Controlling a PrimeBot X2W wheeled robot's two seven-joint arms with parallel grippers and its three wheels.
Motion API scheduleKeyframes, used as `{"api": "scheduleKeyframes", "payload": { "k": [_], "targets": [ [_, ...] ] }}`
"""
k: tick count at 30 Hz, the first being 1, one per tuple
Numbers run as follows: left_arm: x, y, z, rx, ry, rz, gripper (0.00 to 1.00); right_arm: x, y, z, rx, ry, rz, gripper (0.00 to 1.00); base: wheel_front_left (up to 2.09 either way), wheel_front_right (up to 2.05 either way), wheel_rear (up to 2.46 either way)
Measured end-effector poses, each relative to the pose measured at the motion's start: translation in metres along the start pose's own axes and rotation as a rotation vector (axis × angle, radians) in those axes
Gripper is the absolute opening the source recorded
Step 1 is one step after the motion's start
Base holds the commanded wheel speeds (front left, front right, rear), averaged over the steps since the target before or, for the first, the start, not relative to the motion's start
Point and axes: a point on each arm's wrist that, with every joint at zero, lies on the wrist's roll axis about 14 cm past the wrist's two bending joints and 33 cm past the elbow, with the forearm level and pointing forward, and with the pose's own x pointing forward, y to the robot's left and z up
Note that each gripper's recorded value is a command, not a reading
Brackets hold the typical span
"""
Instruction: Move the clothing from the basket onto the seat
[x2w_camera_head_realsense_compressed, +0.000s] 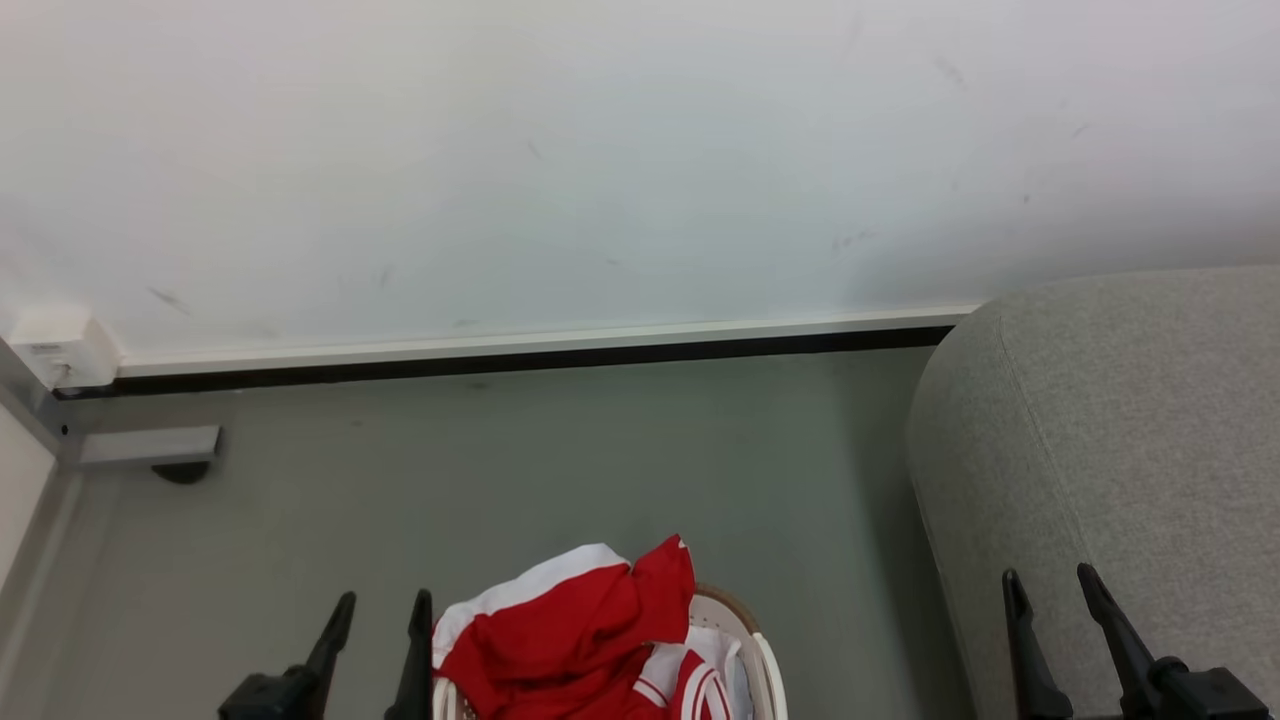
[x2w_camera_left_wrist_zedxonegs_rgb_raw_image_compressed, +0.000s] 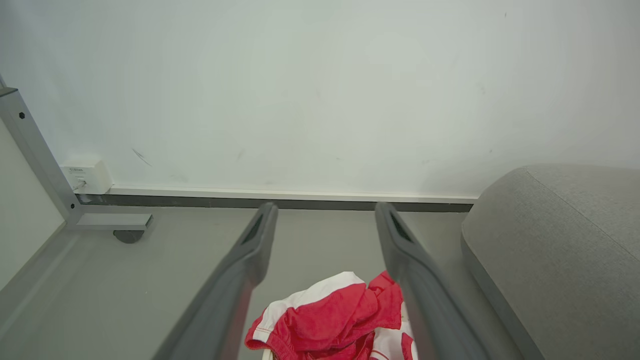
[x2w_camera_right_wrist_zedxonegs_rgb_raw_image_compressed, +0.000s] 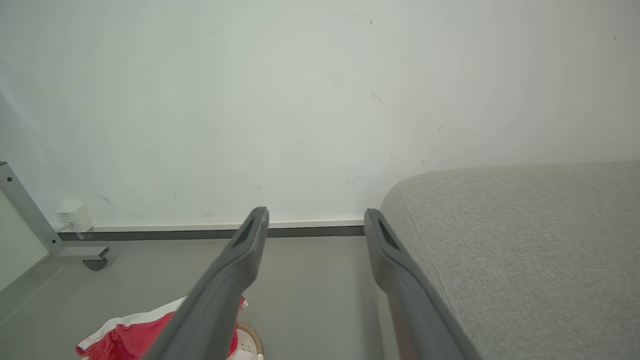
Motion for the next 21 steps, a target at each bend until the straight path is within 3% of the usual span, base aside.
{"api": "scheduleKeyframes", "payload": {
  "k": [8,21],
  "targets": [
    [0.025,-0.031,-0.012,0.035,0.038,-0.12,1.0,0.015,-0.004,-0.001,-0.005,0.0,-0.005,1.0,0.0,0.0,0.0],
    [0.051,-0.108,-0.105,0.12,0.316,-0.447,1.0,0.047,-0.013,-0.011,-0.003,0.014,-0.013,1.0,0.0,0.0,0.0]
  ]
}}
